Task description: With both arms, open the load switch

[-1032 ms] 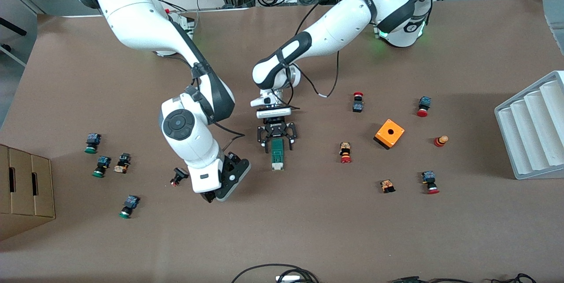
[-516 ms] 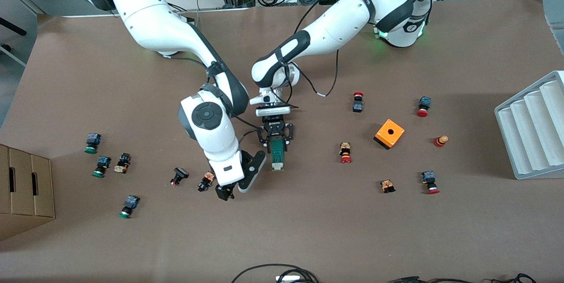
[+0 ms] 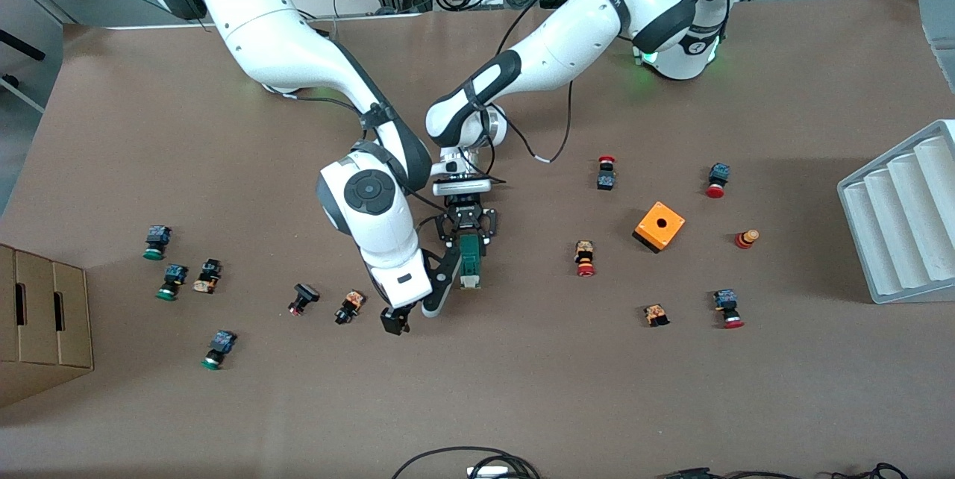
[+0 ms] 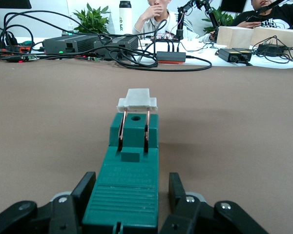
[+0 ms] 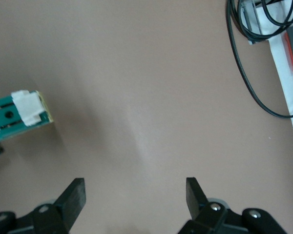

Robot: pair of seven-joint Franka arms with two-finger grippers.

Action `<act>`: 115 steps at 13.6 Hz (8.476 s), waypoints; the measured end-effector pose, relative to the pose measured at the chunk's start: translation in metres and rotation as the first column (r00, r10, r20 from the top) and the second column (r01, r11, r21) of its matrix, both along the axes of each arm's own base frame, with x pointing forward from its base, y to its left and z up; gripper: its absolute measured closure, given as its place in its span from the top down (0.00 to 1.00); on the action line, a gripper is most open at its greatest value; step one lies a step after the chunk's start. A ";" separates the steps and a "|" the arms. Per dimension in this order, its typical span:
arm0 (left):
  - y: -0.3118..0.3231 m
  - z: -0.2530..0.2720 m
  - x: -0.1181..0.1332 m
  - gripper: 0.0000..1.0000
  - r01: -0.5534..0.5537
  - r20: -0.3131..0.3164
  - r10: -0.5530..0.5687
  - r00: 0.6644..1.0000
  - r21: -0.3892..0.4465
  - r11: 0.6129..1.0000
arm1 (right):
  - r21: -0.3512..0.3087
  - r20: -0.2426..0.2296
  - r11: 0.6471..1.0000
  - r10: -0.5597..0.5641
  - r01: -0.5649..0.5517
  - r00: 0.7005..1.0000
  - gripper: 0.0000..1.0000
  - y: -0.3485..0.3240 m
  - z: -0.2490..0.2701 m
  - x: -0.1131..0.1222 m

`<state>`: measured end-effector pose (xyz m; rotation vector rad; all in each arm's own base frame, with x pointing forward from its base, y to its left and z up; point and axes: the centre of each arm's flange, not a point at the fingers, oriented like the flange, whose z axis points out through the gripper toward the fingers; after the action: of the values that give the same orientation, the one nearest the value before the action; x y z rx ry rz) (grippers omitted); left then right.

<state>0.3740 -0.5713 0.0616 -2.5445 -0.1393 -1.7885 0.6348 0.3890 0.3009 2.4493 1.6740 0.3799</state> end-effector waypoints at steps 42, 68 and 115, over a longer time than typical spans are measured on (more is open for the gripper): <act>0.002 -0.001 0.000 0.55 -0.006 0.010 0.006 1.000 0.006 1.000 | 0.036 -0.074 0.992 0.122 -0.120 0.990 0.94 0.075 -0.070 -0.038; 0.002 -0.001 0.000 0.55 -0.006 0.012 0.006 1.000 0.007 1.000 | 0.027 -0.074 0.990 0.140 -0.138 0.987 0.93 0.088 -0.080 -0.048; 0.002 -0.002 0.000 0.54 -0.006 0.014 0.006 1.000 0.009 1.000 | 0.018 -0.082 0.990 0.139 -0.138 0.987 0.77 0.087 -0.089 -0.049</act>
<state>0.3738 -0.5695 0.0598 -2.5232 -0.1393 -1.8013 0.5860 0.4762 0.2122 2.3948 1.8875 0.3099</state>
